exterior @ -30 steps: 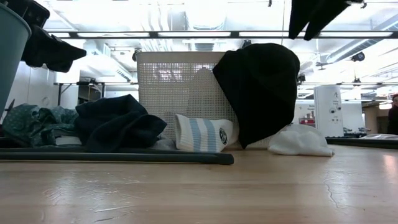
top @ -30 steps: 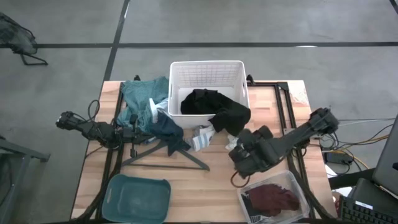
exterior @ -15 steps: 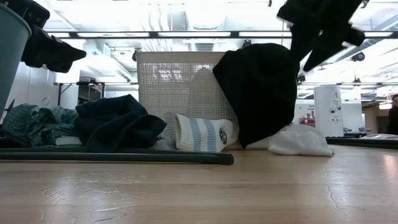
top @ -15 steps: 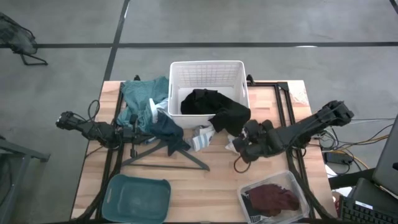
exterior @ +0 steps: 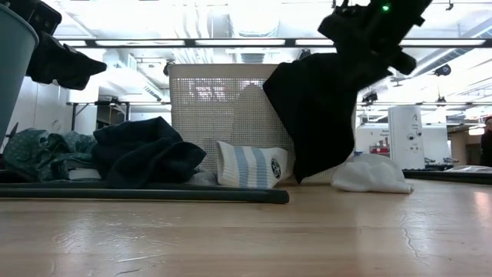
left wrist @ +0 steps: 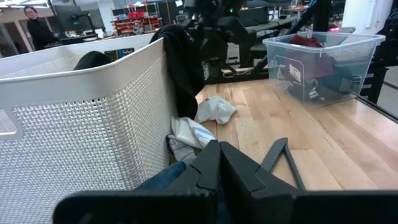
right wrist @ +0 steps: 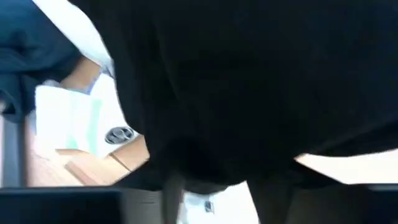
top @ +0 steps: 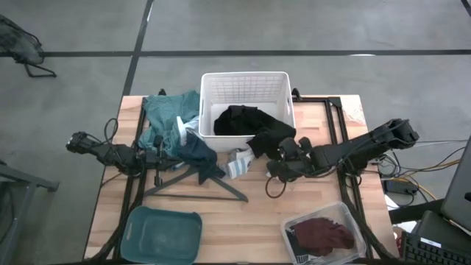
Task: Pick & Place Cloths
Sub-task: Put the black shirt into the white laundry bin
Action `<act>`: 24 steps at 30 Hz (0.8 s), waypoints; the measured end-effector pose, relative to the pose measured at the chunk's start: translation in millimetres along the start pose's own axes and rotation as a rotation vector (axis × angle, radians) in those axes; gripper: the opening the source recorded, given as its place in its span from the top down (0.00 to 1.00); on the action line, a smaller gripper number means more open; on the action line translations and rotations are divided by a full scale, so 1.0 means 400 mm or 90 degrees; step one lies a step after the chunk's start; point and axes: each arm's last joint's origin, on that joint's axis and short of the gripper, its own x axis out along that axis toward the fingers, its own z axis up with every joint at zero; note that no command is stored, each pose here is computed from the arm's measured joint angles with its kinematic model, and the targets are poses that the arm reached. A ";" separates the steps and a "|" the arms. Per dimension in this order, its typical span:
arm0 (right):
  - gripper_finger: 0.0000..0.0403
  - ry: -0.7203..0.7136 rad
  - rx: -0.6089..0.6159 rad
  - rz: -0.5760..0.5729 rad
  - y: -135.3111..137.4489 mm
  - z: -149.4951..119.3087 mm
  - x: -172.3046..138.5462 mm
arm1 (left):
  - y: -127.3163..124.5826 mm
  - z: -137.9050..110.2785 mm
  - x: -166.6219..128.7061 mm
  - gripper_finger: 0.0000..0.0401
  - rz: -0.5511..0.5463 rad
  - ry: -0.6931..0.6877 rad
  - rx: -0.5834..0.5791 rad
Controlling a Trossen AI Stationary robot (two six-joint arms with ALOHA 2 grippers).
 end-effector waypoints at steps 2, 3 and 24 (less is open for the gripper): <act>0.79 -0.008 -0.008 0.017 0.011 0.016 -0.011 | 0.000 0.000 0.000 0.97 0.000 0.000 0.000; 0.85 -0.010 -0.012 0.027 0.017 0.026 -0.019 | 0.000 0.000 0.000 0.97 0.000 0.000 0.000; 0.98 -0.234 -0.098 0.093 0.004 0.437 -0.229 | 0.000 0.000 0.000 0.97 0.000 0.000 0.000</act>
